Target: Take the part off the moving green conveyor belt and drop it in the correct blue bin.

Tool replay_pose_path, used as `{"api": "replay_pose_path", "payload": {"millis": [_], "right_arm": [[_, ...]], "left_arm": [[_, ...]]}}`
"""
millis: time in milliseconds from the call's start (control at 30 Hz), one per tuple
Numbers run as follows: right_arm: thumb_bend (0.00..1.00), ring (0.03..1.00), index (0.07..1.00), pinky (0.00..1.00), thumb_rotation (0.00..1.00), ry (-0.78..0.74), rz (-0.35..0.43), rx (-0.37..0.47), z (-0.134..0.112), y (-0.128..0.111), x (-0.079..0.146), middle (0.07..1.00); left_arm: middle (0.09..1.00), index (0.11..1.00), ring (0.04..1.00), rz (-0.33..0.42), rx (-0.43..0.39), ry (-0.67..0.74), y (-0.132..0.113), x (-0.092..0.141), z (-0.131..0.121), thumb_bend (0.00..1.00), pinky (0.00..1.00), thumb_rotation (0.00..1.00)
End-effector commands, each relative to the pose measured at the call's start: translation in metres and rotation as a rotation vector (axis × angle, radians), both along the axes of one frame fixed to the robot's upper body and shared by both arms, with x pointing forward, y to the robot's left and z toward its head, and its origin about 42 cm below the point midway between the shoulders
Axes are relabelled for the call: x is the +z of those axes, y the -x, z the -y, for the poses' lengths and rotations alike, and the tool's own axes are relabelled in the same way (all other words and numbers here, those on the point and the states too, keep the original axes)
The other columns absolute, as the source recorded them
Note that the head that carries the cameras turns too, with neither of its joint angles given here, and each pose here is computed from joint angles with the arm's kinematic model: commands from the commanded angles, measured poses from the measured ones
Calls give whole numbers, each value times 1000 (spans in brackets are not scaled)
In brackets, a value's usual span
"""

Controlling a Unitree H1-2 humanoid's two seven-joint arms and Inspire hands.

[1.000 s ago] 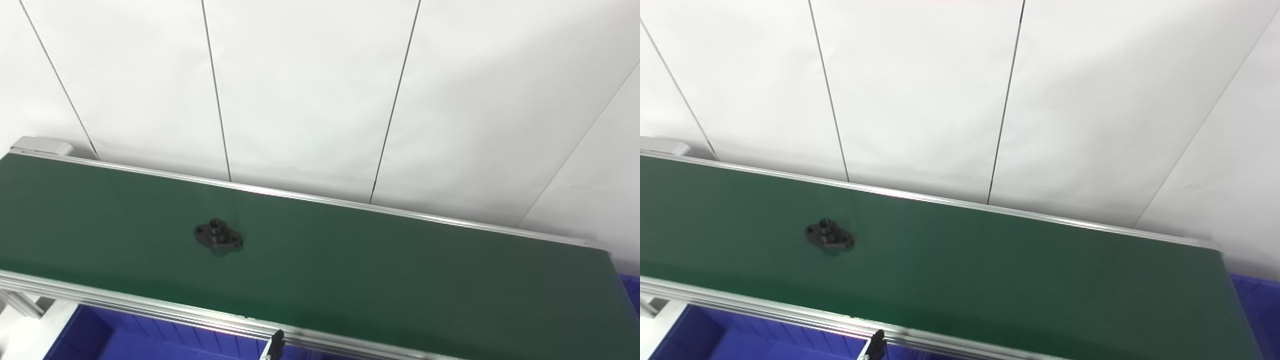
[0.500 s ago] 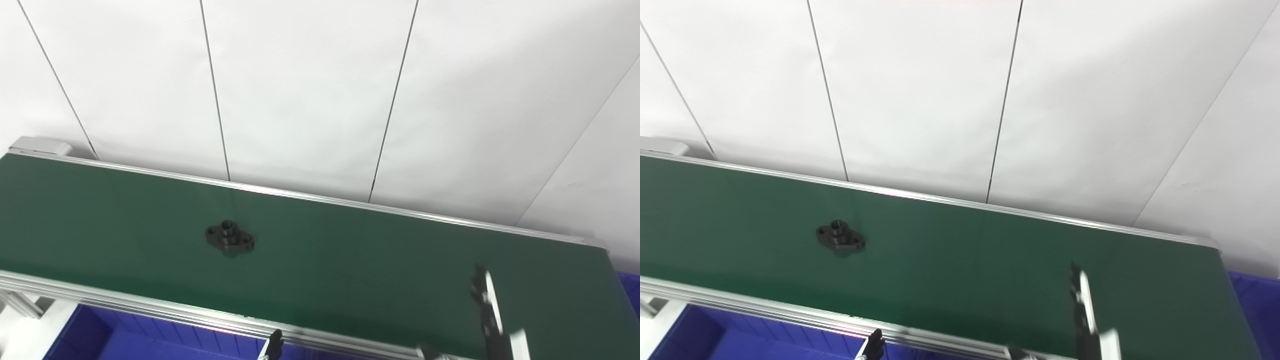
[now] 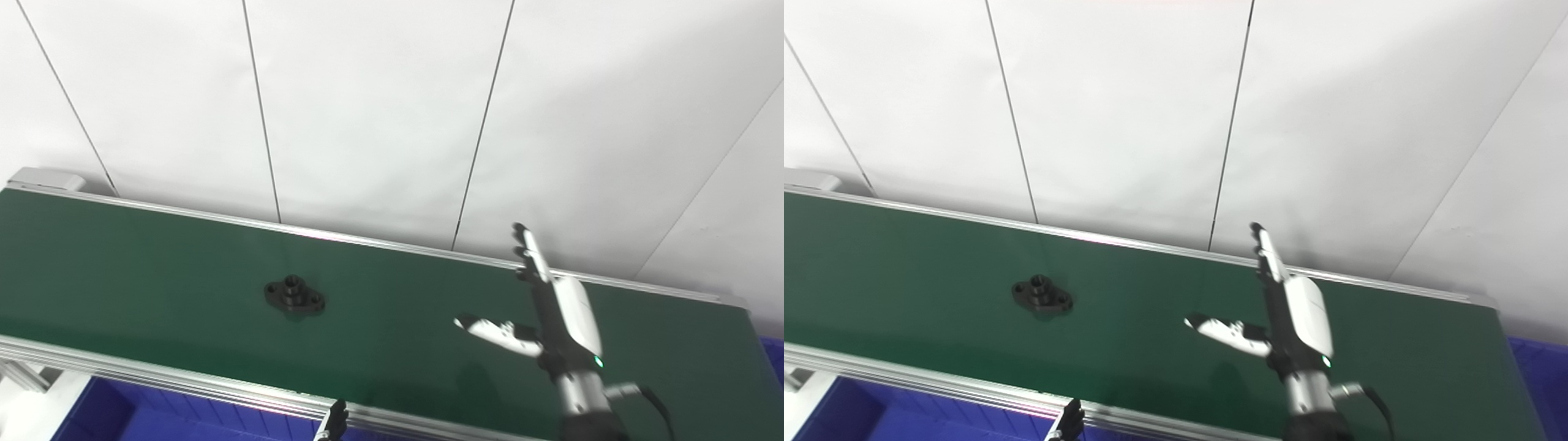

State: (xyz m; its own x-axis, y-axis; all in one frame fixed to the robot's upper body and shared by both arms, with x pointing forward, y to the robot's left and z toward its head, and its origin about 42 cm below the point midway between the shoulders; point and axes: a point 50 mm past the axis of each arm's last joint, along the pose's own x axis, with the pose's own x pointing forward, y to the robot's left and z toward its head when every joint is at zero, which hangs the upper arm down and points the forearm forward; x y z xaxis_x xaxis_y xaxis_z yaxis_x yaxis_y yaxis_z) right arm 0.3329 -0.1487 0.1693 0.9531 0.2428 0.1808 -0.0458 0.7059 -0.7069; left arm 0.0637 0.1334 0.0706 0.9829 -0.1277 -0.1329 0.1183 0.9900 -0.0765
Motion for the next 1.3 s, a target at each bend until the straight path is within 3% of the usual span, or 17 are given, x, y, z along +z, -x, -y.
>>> {"api": "replay_pose_path", "payload": {"millis": [0, 433, 667, 1033, 1267], "right_arm": [[972, 900, 980, 781, 642, 11, 71, 1, -17, -16, 18, 927], [1000, 902, 935, 848, 627, 311, 73, 51, -77, -61, 6, 904], [1000, 873, 920, 809, 620, 358, 6, 114, -112, -67, -4, 880], [1000, 832, 910, 750, 579, 417, -36, 154, -139, -64, -28, 862], [999, 820, 909, 722, 591, 472, -94, 188, -149, -65, -43, 852]], "left_arm": [[1000, 1000, 1000, 39, -13, 33, -2, 9, 7, 608, 1000, 1000], [1000, 1000, 1000, 37, -15, 60, -2, 12, 18, 564, 1000, 1000], [1000, 1000, 1000, 39, -9, 77, -1, 15, 23, 577, 1000, 1000], [1000, 1000, 1000, 25, -22, 91, 6, 22, 31, 634, 1000, 1000], [1000, 1000, 1000, 23, -28, 66, 11, 25, 34, 618, 1000, 1000]]}}
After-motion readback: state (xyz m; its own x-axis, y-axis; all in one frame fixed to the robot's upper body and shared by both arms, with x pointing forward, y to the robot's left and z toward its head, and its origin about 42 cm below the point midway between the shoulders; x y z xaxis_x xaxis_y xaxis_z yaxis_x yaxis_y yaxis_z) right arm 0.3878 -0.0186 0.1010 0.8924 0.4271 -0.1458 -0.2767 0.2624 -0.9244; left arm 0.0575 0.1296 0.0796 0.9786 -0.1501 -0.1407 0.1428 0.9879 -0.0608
